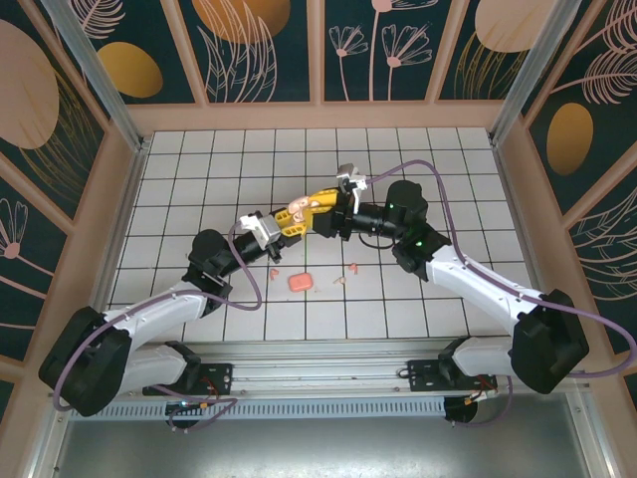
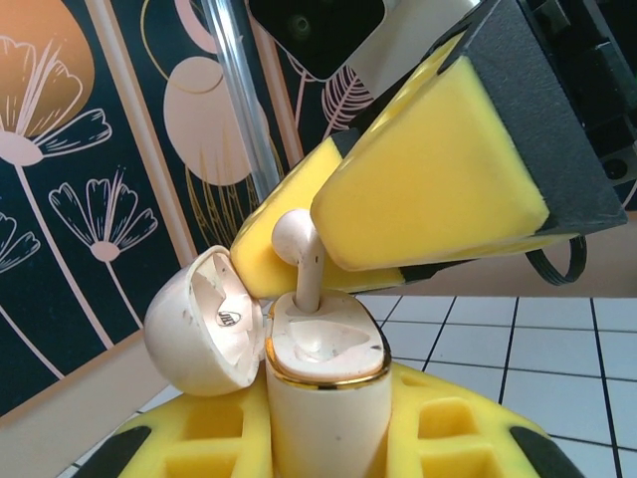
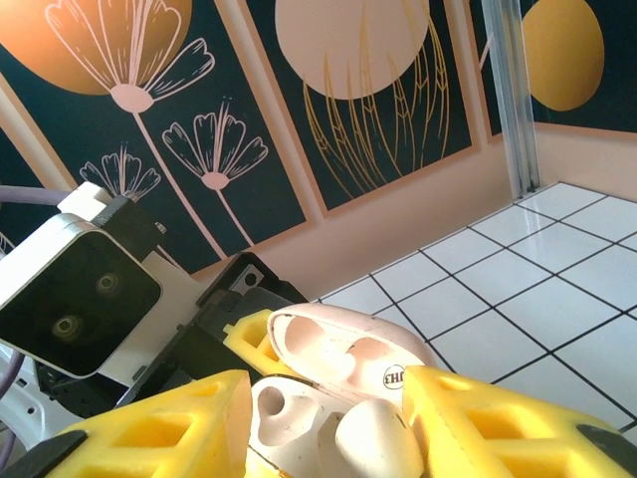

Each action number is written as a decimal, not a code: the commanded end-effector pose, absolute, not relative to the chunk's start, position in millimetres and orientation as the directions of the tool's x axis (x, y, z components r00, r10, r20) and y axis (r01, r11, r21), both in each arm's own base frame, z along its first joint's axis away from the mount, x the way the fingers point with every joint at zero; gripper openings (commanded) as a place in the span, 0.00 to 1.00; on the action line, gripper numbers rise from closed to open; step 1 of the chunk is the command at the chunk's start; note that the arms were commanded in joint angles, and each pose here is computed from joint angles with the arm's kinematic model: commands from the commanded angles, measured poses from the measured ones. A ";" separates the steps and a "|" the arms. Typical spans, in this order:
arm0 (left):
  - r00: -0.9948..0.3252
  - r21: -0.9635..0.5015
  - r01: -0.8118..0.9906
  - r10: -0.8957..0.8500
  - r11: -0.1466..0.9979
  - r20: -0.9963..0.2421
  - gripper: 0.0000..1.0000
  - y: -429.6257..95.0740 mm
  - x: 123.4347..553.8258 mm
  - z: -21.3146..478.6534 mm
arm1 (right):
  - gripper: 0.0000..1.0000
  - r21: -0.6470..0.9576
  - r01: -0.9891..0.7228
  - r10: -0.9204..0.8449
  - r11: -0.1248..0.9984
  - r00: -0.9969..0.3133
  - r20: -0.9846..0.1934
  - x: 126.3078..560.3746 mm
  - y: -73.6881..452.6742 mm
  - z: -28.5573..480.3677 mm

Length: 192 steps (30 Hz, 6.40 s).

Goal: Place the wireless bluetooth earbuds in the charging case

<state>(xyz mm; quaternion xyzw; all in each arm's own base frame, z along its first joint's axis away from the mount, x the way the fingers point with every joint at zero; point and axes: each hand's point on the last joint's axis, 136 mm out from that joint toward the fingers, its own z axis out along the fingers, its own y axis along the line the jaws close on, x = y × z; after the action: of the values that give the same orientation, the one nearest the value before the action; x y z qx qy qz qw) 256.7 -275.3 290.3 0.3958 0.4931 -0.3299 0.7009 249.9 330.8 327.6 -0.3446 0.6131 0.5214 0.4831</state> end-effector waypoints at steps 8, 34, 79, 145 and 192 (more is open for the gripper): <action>0.362 0.256 0.870 -0.193 0.421 -0.912 0.12 -281.5 238.7 322.8 | 0.48 0.339 -0.907 0.126 0.251 -0.317 -0.940 263.4 328.0 351.2; 0.353 0.248 0.865 -0.178 0.437 -0.918 0.12 -280.4 242.1 320.3 | 0.52 0.388 -0.889 0.171 0.244 -0.354 -0.919 269.4 324.7 374.4; 0.307 0.188 0.868 -0.197 0.460 -0.931 0.13 -278.1 248.7 322.9 | 0.42 0.879 -0.389 0.178 0.276 -0.878 -0.444 282.3 279.7 349.0; 0.284 0.152 0.848 -0.194 0.507 -0.939 0.13 -278.3 264.4 323.5 | 0.12 0.884 -0.445 0.024 0.145 -0.892 -0.452 243.4 323.2 351.2; -0.136 -0.311 0.443 -0.280 0.841 -0.950 0.12 -174.9 292.5 203.8 | 0.39 0.510 0.505 0.505 0.696 -0.850 0.153 205.9 235.5 116.3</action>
<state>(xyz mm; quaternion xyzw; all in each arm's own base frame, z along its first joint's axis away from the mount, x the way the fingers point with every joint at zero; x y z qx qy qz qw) 291.6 -189.9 200.2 0.1150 0.7071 -0.2655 0.6452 209.7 239.1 130.5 0.2015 0.9313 0.3031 0.0124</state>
